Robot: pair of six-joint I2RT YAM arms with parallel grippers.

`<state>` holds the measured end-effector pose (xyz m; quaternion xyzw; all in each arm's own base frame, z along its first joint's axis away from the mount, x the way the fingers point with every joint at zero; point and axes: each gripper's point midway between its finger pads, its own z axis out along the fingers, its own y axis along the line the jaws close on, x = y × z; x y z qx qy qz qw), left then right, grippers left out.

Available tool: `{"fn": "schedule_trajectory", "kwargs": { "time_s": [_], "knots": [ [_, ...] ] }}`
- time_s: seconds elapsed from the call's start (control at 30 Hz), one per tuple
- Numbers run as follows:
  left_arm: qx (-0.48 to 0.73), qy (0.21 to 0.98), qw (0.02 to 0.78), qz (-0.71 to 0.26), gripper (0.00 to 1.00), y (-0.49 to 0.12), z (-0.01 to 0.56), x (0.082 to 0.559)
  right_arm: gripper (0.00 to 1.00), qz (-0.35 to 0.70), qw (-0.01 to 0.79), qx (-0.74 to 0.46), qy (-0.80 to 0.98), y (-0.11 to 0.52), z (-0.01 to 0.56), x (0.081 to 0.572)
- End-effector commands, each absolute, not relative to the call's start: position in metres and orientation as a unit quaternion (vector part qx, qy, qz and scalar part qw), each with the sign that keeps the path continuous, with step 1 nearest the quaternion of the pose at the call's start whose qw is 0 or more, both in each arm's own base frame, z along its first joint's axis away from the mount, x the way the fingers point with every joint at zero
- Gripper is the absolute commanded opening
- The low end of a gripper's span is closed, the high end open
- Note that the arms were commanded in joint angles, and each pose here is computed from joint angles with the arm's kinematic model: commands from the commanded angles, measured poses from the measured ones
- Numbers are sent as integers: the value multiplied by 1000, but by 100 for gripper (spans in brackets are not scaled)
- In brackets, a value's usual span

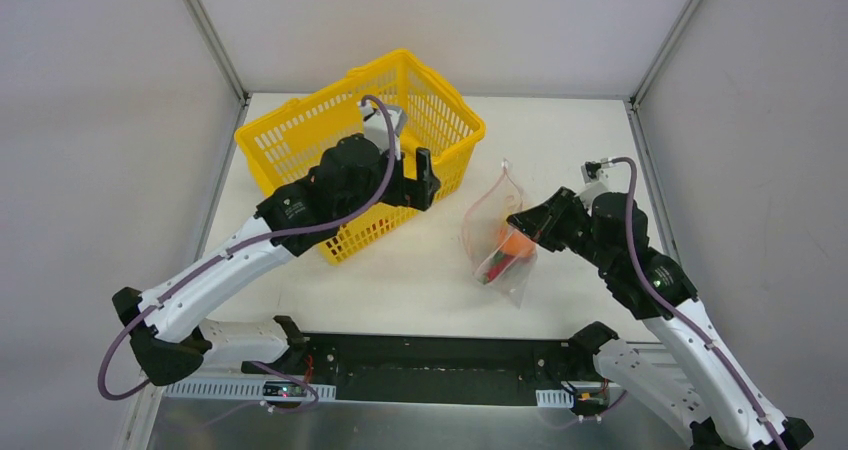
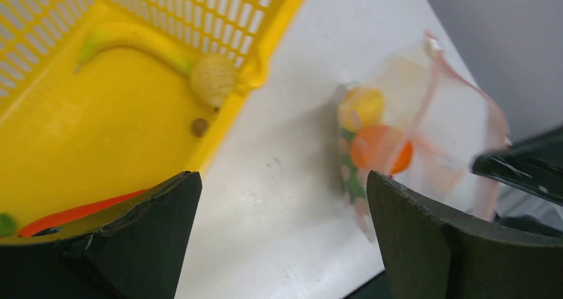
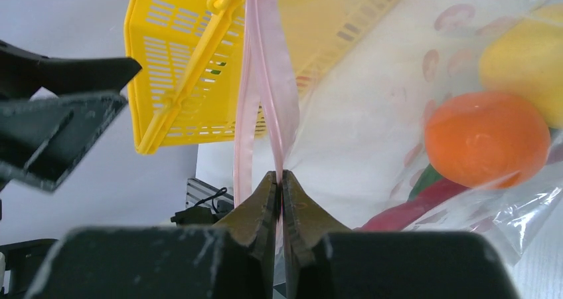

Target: Place the food in the zip-top bag and seal the zipper

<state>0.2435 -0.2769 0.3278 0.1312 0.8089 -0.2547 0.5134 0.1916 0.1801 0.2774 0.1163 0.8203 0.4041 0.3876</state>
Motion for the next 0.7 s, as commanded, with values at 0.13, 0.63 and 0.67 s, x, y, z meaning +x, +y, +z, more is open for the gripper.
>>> {"fn": "schedule_trajectory", "kwargs": {
  "time_s": [0.13, 0.63, 0.67],
  "knots": [
    [62, 827, 537, -152, 99, -182, 346, 299, 8, 423, 410, 122, 799, 178, 287, 191],
    [-178, 871, 433, -150, 99, -169, 258, 431, 9, 408, 419, 110, 803, 173, 283, 190],
    [-188, 873, 424, -149, 99, -172, 250, 439, 9, 407, 419, 109, 804, 173, 283, 190]
  ]
}}
